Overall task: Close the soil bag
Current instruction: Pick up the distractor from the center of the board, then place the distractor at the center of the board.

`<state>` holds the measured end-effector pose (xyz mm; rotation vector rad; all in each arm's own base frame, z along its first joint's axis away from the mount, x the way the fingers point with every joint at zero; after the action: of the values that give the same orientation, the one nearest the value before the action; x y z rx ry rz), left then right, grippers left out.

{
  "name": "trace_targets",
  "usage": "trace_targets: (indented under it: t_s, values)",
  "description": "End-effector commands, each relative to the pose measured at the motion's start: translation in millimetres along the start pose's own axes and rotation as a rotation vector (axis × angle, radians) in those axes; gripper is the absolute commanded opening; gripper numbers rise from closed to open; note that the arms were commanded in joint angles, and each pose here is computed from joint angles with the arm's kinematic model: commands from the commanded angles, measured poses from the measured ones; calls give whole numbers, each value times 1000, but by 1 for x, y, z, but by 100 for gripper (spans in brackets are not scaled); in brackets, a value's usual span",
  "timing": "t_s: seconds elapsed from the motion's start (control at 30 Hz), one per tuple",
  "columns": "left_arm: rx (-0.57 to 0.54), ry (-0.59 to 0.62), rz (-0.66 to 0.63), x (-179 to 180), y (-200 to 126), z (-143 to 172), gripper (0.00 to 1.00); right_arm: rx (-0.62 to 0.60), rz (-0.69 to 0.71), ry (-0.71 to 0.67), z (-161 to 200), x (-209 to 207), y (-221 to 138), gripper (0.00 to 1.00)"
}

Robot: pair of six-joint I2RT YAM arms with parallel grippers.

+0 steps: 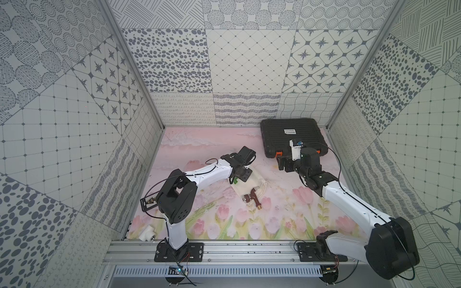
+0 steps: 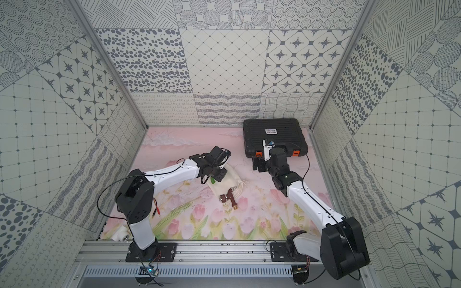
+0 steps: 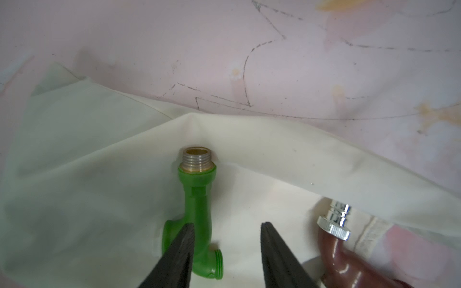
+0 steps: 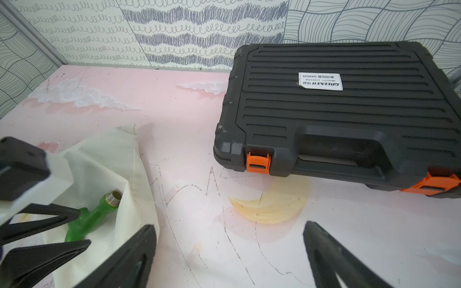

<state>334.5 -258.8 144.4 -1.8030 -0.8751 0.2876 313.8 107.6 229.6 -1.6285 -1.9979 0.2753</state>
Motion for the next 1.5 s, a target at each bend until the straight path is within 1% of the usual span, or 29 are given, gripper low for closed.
trace_targets:
  t_s: [0.0,0.2,0.47,0.63,0.67,0.73,0.8,0.87,0.97,1.07,1.13,1.2,1.33,1.4,1.47]
  values:
    - [209,92,-63,6,19,22,43,-38,-24,5,-5,4,1,97]
    - [264,81,-122,22,38,24,42,-25,-46,-2,-2,6,4,97]
    - [228,109,-118,22,42,14,43,-4,-77,-4,2,8,9,97]
    - [278,118,-80,18,60,19,34,-10,-76,0,0,9,9,97]
    - [283,116,-71,17,62,19,29,-12,-71,-1,0,8,8,97]
    - [285,109,-67,17,57,19,22,-16,-66,-2,-2,8,5,97]
    - [278,105,-78,20,44,17,17,-14,-55,-2,-4,7,1,97]
    - [274,97,-101,25,24,16,13,-6,-58,-1,-5,8,-5,97]
    - [233,68,-135,34,-13,15,12,25,-66,-1,-4,12,-14,97]
    - [203,-4,-169,49,-46,26,12,54,-75,-29,-4,22,-24,97]
    - [213,-91,-192,67,-60,45,11,86,-87,-59,-1,31,-30,97]
    - [243,-200,-211,86,-66,71,10,124,-104,-85,3,40,-35,97]
    - [329,-452,-242,121,-62,134,10,206,-142,-151,18,65,-39,97]
    - [338,-549,-232,129,-51,156,10,246,-163,-182,26,76,-40,97]
    - [361,-618,-219,137,-35,172,10,286,-176,-214,34,85,-40,97]
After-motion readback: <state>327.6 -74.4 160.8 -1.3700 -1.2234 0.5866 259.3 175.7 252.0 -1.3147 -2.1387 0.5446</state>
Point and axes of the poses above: each gripper's point midway between its finger pads, its own y axis out along the fingers, its own x axis along the line the jaws close on, z = x × y, the point moved 7 cm from there along -y, back along the fingers, and after that the axes turned 12 degrees about y, right-handed, at the moved point
